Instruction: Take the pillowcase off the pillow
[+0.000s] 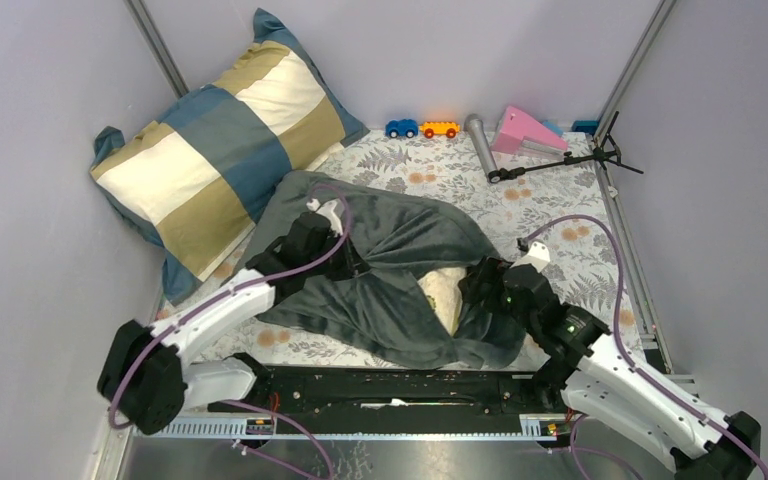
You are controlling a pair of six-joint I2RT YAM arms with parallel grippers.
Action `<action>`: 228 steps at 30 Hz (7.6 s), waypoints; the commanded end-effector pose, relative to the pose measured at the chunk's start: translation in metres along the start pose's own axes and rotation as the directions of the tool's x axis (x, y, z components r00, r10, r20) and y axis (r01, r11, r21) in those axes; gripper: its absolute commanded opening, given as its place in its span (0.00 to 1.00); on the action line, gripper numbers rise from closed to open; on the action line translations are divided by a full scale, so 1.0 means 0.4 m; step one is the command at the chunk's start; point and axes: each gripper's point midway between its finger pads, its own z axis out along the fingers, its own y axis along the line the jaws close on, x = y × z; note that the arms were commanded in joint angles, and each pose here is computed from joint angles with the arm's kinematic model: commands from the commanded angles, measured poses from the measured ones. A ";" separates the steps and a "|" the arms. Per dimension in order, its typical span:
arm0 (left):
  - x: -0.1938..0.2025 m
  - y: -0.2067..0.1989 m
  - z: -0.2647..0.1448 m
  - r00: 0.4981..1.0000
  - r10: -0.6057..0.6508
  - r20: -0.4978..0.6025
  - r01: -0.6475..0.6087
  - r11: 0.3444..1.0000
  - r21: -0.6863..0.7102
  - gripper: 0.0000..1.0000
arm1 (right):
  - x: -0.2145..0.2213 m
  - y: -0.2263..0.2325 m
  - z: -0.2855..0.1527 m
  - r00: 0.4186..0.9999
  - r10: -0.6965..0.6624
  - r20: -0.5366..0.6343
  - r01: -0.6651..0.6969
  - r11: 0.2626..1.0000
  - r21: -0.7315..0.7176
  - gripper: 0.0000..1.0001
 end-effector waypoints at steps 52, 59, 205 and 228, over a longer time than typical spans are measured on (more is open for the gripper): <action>-0.074 -0.235 -0.092 0.928 0.357 0.104 -0.359 0.933 0.010 0.64 | -0.101 0.122 0.106 0.988 0.144 0.047 -0.127 0.956 -0.265 0.91; -0.028 -0.288 -0.013 0.933 0.359 0.016 -0.357 0.923 0.142 0.65 | -0.050 0.055 0.092 0.980 0.193 0.055 -0.176 0.958 -0.228 0.76; -0.141 0.469 -0.292 0.771 -0.083 0.631 0.545 0.599 -0.587 0.00 | -0.300 -0.123 -0.138 0.893 0.050 0.446 -0.149 0.970 0.190 0.00; -0.168 0.480 -0.361 0.671 -0.048 0.740 0.595 0.631 -0.499 0.00 | -0.182 0.078 -0.058 0.993 -0.054 0.101 0.067 0.989 -0.134 0.00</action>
